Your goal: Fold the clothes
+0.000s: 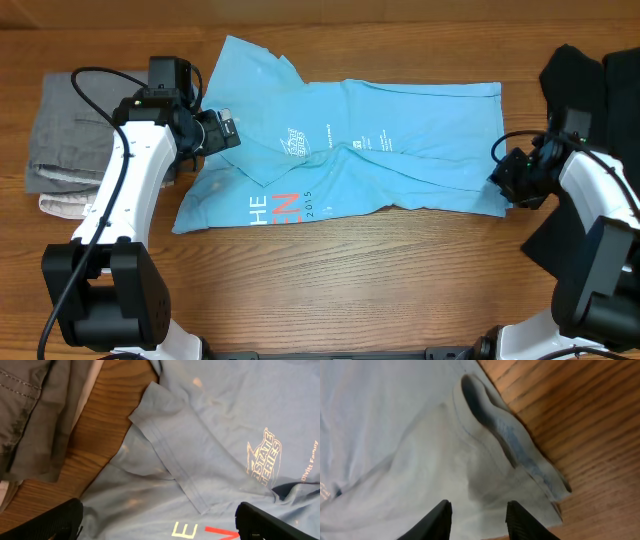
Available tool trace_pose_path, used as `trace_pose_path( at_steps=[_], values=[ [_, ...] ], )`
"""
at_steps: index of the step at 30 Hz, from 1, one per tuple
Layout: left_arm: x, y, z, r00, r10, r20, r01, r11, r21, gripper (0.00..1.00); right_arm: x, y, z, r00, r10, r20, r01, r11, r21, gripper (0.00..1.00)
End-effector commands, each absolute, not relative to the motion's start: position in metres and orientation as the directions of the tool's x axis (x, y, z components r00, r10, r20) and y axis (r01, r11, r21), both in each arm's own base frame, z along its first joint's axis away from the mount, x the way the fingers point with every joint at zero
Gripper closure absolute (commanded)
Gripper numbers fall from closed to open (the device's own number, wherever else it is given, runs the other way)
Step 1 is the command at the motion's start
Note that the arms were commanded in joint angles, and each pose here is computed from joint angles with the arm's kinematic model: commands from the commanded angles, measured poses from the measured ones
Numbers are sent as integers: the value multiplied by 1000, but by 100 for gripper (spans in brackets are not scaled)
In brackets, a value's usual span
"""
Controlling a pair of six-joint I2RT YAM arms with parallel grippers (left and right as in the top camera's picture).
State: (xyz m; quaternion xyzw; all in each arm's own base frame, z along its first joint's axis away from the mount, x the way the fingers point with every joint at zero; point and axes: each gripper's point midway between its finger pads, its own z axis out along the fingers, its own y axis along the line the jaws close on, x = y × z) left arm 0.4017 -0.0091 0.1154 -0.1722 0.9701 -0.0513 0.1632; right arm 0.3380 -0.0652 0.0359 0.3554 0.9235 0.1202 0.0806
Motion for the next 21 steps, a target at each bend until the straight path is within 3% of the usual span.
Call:
trace_pose_path(
  at_steps=[1, 19, 21],
  values=[
    [402, -8, 119, -885, -347, -310, -311, 937, -160, 0, 334, -70, 24, -703, 708, -75, 672, 695, 255, 60],
    [402, -8, 119, -885, -347, -310, -311, 937, -160, 0, 342, -75, 2, -690, 709, -149, 659, 700, 275, 62],
    [402, -8, 119, -885, -347, -310, -311, 937, -160, 0, 342, -75, 2, -690, 708, -151, 659, 700, 276, 67]
  ],
)
